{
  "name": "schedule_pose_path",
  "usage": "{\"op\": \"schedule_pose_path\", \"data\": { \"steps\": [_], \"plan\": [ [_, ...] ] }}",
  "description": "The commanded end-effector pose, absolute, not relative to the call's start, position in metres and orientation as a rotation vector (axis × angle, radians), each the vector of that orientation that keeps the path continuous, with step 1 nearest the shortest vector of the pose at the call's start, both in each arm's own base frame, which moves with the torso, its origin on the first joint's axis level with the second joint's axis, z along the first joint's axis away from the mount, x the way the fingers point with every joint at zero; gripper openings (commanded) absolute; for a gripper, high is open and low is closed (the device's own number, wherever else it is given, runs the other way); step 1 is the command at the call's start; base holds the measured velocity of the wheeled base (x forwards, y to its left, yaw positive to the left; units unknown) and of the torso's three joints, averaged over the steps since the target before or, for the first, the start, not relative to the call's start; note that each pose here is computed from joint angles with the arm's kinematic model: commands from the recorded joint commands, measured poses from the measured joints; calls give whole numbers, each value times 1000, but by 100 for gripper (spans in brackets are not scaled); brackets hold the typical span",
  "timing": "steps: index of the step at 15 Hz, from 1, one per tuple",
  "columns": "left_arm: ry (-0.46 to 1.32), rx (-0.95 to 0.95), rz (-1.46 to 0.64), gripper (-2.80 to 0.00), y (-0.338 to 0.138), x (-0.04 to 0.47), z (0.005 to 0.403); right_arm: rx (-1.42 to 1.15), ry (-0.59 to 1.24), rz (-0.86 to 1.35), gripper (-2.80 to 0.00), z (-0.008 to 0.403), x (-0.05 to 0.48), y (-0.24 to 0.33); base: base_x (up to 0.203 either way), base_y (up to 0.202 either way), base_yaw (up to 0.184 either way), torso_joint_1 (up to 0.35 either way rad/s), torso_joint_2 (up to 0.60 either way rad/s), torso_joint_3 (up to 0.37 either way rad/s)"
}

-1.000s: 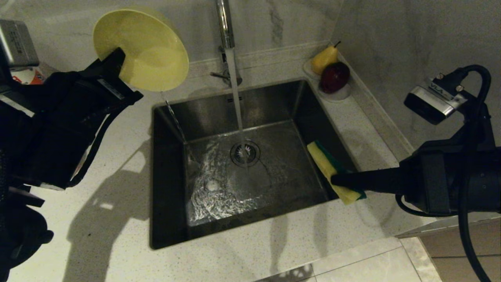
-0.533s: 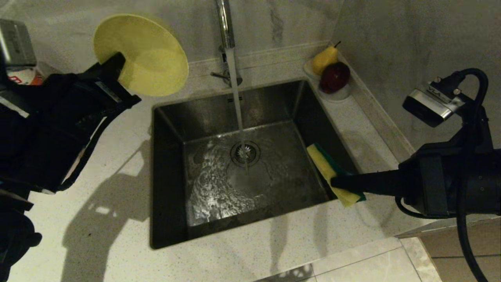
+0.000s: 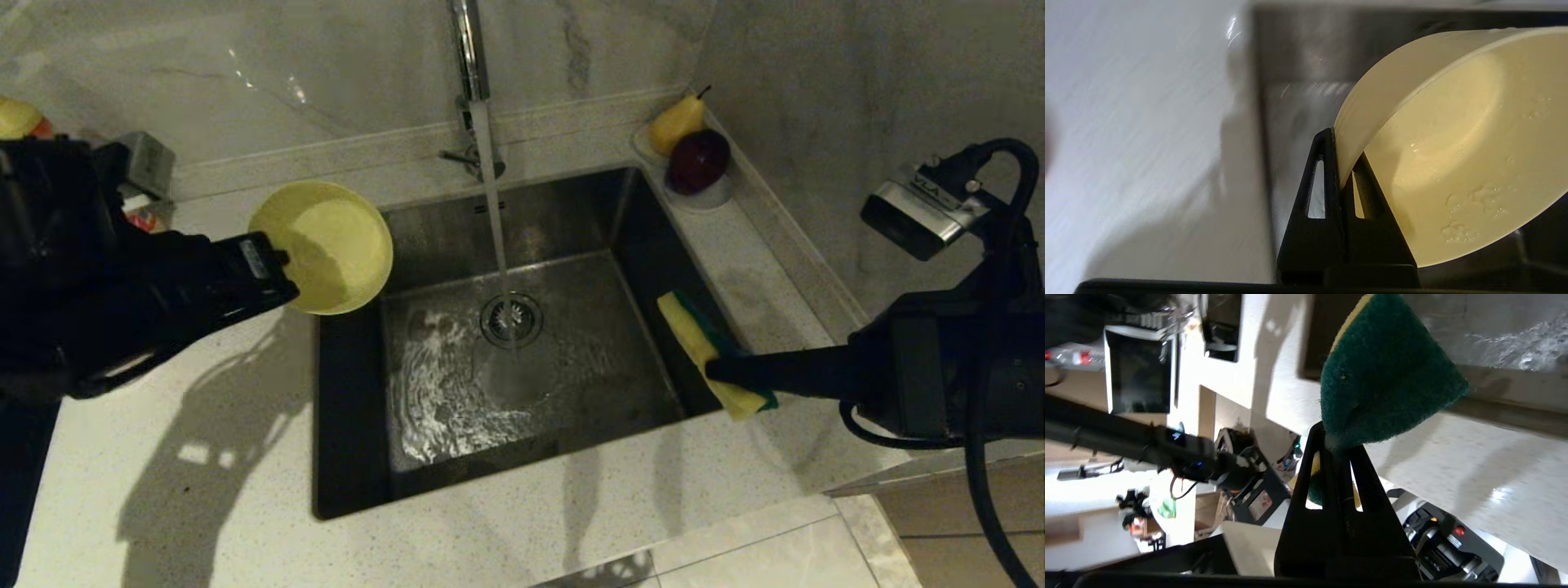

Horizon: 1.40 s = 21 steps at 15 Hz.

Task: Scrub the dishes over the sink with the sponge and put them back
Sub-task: Place the bowl on the table

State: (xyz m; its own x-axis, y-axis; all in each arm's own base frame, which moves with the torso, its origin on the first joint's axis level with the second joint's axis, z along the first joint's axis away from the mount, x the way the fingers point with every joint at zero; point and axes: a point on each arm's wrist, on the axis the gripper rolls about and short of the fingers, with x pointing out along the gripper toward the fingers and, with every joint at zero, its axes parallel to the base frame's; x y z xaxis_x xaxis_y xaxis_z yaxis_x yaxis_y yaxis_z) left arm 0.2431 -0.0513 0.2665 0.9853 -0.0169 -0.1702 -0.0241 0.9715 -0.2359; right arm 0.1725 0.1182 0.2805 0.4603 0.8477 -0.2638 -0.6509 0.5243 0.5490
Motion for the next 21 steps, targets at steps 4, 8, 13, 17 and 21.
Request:
{"op": "schedule_pose_path", "data": {
  "steps": [4, 8, 13, 17, 21],
  "plan": [
    [462, -476, 312, -280, 14, 230, 288, 411, 581, 907, -280, 270, 179, 112, 0, 0, 0, 0, 0, 0],
    [534, -592, 478, -280, 39, 233, 275, 428, 595, 836, -280, 263, 194, 102, 0, 0, 0, 0, 0, 0],
    [584, -656, 575, -280, 55, 239, 260, 438, 611, 828, -280, 258, 205, 103, 0, 0, 0, 0, 0, 0],
    [660, -698, 642, -280, 67, 262, 234, 440, 587, 824, -280, 258, 210, 103, 0, 0, 0, 0, 0, 0],
    [681, -703, 644, -280, 68, 265, 227, 445, 578, 812, -280, 259, 209, 98, 0, 0, 0, 0, 0, 0]
  ]
}}
